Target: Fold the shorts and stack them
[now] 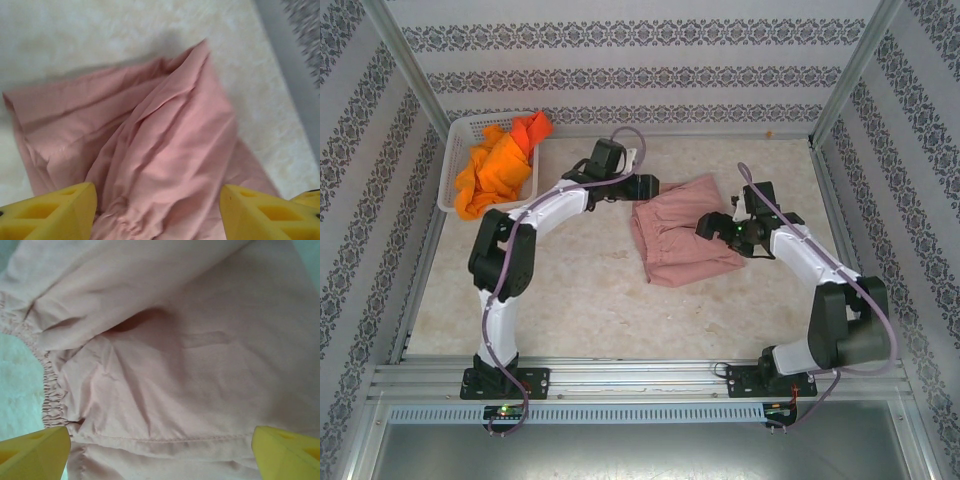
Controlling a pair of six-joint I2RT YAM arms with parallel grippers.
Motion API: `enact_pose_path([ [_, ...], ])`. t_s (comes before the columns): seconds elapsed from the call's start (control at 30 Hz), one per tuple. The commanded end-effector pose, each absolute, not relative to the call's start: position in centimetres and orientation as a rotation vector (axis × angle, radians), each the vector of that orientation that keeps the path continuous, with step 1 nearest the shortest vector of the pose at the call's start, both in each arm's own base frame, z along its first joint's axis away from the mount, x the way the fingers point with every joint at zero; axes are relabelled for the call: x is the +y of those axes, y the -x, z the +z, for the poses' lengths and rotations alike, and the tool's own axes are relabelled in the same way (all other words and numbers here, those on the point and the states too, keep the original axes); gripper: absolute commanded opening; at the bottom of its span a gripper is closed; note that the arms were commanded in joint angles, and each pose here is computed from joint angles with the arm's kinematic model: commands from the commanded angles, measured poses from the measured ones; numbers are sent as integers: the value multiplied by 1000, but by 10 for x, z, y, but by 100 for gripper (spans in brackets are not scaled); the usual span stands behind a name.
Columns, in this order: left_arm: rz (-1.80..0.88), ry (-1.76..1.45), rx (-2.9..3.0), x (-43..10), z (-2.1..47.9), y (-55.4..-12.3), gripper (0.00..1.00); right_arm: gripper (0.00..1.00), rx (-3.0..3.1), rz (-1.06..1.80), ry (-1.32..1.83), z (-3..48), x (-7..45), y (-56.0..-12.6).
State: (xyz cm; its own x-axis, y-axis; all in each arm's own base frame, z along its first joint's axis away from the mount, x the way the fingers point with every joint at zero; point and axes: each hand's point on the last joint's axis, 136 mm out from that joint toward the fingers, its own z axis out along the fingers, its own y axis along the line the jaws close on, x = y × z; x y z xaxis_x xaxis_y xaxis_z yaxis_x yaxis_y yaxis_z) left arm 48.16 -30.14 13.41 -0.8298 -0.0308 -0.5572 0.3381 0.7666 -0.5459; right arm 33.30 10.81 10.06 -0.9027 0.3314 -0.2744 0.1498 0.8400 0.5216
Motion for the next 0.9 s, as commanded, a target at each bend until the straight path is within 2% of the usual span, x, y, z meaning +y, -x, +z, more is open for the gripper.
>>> enact_pose_path([
  [0.0, -881, -281, 2501, -307, 109, -469, 62, 93, 2676, 771, -333, 95, 122, -337],
  [0.17, -899, -276, 2555, -312, 84, -464, 50, 93, 2758, 774, -342, 67, 128, -325],
  [0.33, -786, -216, 2616, -294, 59, -467, 17, 93, 2801, 760, -364, 50, 127, -313],
  [0.47, -759, -118, 2621, -272, 57, -475, 7, 93, 2844, 754, -401, 34, 125, -298],
  [0.6, -740, -69, 2649, -255, 49, -476, 6, 92, 2874, 821, -458, 18, 132, -281],
  [0.73, -741, -71, 2659, -244, 47, -479, 11, 91, 2883, 979, -470, 12, 167, -262],
  [0.8, -793, -108, 2626, -246, 60, -484, 22, 91, 2866, 1111, -457, 17, 197, -254],
  [0.87, -825, -162, 2566, -248, 81, -488, 43, 91, 2828, 1277, -408, 32, 235, -247],
])
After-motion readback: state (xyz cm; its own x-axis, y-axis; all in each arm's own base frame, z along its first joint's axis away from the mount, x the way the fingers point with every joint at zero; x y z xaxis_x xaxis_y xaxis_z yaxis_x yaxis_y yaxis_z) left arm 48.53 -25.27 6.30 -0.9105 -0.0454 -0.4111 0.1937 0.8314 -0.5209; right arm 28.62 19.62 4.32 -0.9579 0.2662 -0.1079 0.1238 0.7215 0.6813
